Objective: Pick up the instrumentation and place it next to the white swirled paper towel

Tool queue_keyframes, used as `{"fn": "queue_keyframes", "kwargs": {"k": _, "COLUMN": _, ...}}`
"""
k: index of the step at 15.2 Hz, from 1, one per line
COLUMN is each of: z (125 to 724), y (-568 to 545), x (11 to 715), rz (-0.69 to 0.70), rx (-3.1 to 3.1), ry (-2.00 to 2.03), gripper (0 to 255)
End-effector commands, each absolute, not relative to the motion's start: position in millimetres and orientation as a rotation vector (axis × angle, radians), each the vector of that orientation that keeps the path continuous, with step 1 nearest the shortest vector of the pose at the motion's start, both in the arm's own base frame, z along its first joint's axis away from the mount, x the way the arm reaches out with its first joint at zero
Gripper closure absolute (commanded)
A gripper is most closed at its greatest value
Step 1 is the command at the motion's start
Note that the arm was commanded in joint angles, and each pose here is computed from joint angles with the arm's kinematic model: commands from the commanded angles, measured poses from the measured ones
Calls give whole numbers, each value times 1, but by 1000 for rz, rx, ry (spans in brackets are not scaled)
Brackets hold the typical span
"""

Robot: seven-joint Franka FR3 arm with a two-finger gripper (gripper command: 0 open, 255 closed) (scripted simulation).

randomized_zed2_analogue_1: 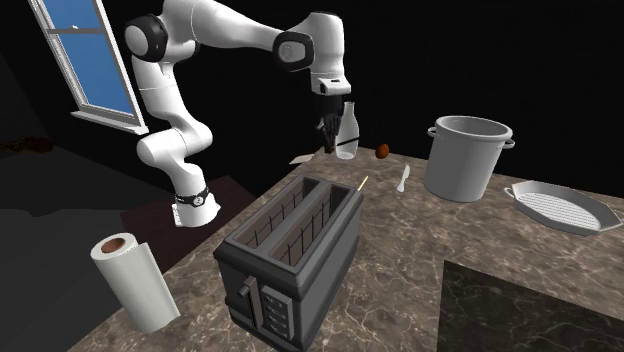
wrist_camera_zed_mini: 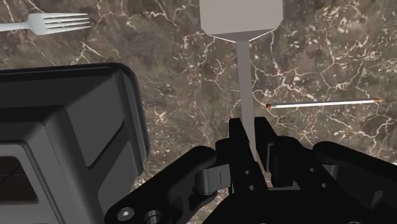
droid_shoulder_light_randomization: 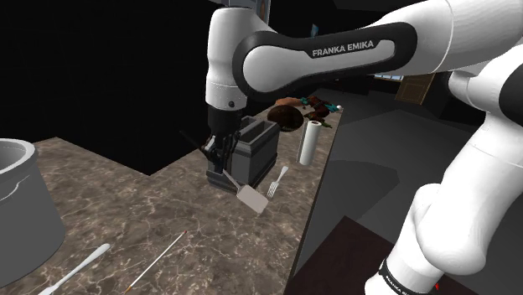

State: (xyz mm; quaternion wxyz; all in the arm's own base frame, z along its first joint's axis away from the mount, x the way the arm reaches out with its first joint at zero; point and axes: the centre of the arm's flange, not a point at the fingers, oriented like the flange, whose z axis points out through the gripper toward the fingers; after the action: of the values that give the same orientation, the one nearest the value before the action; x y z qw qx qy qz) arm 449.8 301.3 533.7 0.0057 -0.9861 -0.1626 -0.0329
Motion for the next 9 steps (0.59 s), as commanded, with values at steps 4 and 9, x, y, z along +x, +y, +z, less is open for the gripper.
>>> {"fn": "queue_keyframes", "kwargs": {"k": 4, "z": 560, "y": 302, "x": 449, "rz": -102, "rx": -3087, "ry": -509, "gripper": 255}}
{"fn": "queue_keyframes", "kwargs": {"k": 9, "z": 587, "y": 302, "x": 449, "rz": -102, "rx": -3087, "ry": -509, "gripper": 255}}
